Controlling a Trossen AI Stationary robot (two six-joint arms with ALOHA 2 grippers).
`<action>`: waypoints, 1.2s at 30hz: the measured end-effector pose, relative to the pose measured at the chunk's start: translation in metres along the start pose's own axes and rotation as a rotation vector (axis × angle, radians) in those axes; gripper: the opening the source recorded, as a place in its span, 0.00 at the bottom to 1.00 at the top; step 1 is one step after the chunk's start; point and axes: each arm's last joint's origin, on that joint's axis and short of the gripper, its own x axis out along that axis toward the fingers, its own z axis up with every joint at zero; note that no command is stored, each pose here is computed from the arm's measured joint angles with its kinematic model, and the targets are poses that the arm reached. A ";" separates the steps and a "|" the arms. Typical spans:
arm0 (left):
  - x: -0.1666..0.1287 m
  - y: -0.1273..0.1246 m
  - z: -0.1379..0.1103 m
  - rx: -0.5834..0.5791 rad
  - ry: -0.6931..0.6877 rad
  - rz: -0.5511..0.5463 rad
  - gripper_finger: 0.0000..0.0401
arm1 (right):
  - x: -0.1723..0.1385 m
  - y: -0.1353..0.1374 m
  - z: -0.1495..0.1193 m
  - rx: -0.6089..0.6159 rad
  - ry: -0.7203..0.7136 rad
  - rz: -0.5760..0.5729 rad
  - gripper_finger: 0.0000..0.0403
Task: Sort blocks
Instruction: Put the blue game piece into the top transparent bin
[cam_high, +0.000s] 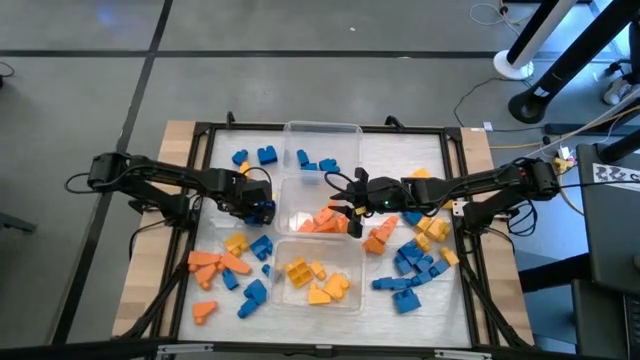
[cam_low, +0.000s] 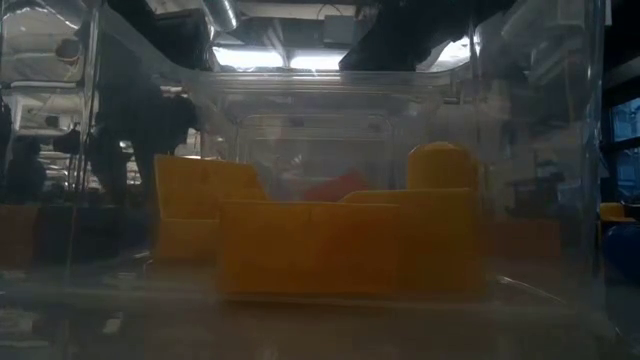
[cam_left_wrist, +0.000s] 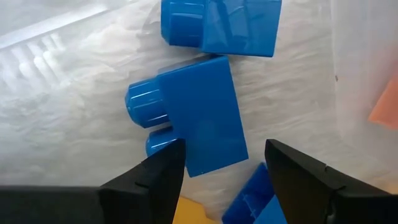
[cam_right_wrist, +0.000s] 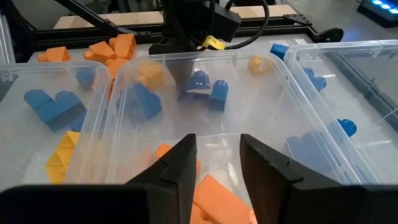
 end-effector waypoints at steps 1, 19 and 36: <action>0.000 0.000 0.000 -0.006 0.000 0.001 0.52 | 0.000 0.000 0.000 0.000 0.000 0.000 0.31; -0.001 0.003 0.000 -0.058 -0.035 0.050 0.52 | 0.000 0.000 0.000 0.000 0.000 0.000 0.31; 0.016 -0.004 0.003 -0.068 -0.037 0.053 0.52 | 0.000 0.000 0.000 -0.001 0.003 0.000 0.31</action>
